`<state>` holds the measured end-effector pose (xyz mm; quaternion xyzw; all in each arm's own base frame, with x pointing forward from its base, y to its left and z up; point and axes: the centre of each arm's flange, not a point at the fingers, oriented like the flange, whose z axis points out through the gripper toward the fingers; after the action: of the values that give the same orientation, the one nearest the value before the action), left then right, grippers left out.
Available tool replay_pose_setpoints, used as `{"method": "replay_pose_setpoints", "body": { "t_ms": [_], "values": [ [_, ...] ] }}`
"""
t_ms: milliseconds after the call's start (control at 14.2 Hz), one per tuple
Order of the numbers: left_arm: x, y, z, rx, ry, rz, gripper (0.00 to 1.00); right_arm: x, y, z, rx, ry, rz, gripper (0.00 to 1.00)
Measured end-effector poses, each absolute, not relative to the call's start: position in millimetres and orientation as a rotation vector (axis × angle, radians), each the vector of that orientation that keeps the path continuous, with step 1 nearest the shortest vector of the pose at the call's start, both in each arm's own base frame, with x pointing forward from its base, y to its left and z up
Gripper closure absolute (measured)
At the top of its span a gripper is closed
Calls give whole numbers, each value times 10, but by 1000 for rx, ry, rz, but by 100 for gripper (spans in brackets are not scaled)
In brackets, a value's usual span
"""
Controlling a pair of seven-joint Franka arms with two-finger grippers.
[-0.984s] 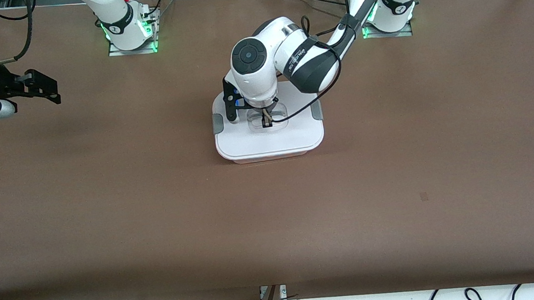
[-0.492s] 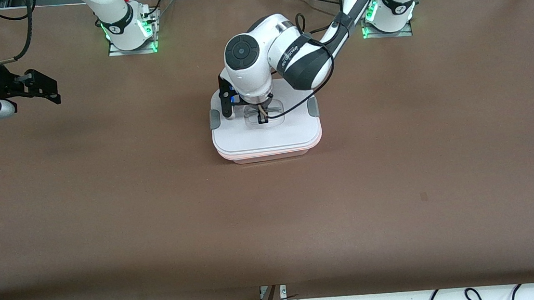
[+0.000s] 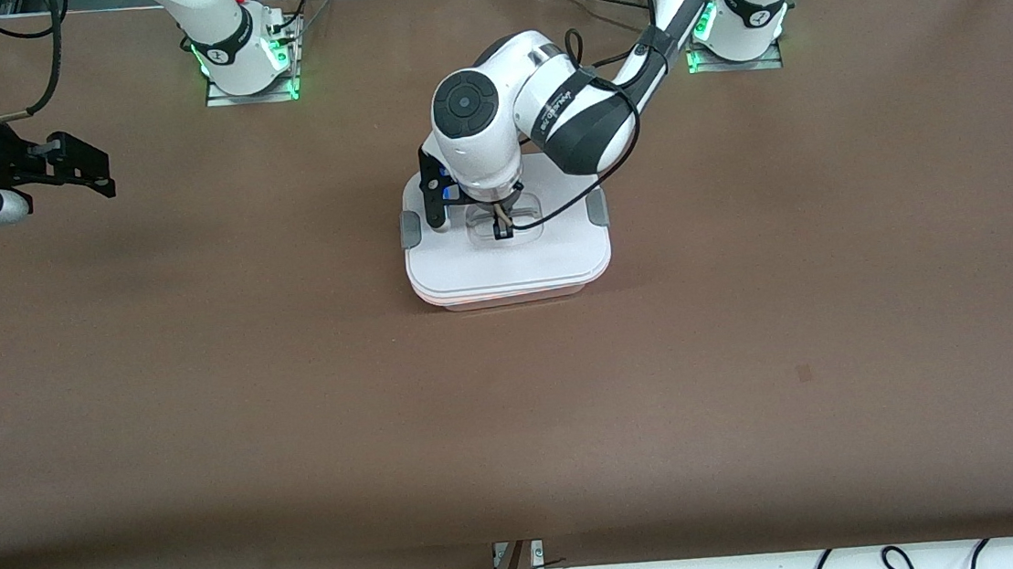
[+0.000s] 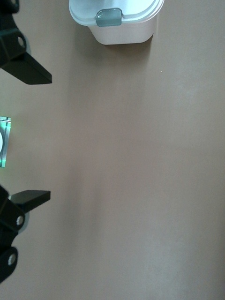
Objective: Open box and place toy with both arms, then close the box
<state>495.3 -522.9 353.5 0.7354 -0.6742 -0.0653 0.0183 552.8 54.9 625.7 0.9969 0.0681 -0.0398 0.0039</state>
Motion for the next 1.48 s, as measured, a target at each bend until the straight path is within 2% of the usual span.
{"method": "replay_pose_setpoints", "body": {
  "t_ms": [1266,1336,1477],
  "values": [
    [4996,-5209,3492,2353,-2022,-204,93,5528,549,6256,3124,212,-126,0],
    [5002,-5197,3486,2358,-2018,-209,89,5528,549,6256,3124,212,-126,0],
    [5049,-5137,3479,2374,-2005,-224,72,5528,549,6255,3124,212,-126,0]
  ]
}}
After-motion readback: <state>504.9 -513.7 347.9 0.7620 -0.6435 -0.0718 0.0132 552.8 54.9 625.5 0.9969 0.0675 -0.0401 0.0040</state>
